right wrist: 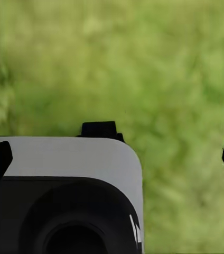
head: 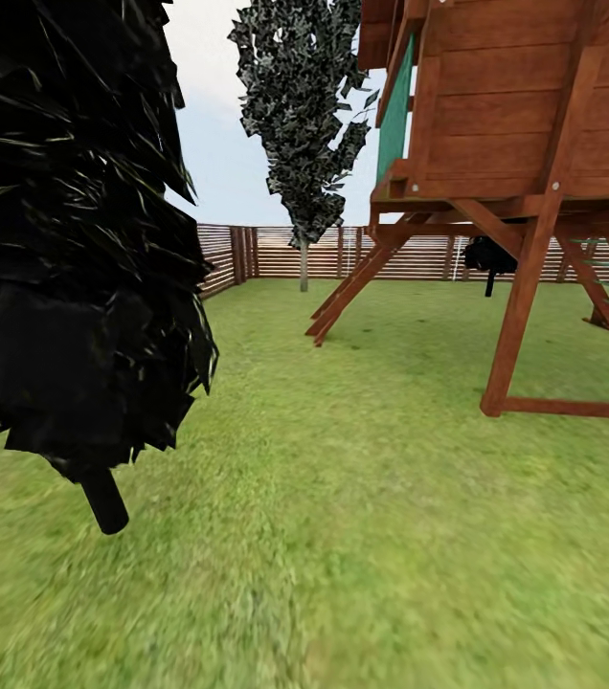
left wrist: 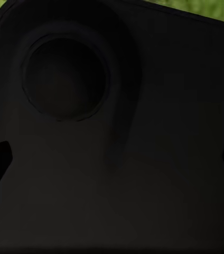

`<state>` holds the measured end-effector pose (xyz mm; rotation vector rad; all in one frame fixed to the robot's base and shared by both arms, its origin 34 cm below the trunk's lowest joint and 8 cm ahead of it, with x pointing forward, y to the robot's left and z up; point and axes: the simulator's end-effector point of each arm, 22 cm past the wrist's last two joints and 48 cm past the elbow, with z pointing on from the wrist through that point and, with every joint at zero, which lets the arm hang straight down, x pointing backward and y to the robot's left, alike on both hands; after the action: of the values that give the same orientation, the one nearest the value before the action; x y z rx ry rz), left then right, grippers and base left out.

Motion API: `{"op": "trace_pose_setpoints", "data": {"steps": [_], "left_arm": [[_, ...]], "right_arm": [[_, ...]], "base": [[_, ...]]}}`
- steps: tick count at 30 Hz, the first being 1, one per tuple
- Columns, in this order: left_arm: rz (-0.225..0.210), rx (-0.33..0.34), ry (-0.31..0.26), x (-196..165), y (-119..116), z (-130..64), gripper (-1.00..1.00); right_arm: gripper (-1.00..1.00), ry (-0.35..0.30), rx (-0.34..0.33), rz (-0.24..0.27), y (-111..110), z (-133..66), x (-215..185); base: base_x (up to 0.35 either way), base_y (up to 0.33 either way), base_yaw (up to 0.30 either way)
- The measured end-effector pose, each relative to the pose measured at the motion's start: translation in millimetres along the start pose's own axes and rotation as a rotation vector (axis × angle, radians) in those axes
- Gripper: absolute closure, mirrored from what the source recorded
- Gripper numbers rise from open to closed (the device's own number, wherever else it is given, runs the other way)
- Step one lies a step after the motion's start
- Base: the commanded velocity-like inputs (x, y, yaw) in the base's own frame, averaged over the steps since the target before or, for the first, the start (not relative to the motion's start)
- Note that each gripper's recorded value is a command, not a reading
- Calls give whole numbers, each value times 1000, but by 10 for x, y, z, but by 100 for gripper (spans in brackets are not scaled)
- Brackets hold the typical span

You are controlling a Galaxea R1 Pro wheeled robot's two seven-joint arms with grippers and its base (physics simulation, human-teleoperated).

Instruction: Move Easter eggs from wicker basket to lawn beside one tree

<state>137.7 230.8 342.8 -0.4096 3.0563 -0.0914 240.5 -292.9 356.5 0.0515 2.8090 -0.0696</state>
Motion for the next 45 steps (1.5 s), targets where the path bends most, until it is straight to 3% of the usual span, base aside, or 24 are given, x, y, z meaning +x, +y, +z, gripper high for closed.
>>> {"op": "trace_pose_setpoints", "data": {"steps": [24,45], "left_arm": [[0,0,1,7,2,0,-100],[0,-1,2,11,7,-1,-100]], "right_arm": [[-100,0,-1,0,4,0,-2],[-100,0,0,0,-2,0,-2]], "base": [[257,-206,14],[257,-206,149]]}}
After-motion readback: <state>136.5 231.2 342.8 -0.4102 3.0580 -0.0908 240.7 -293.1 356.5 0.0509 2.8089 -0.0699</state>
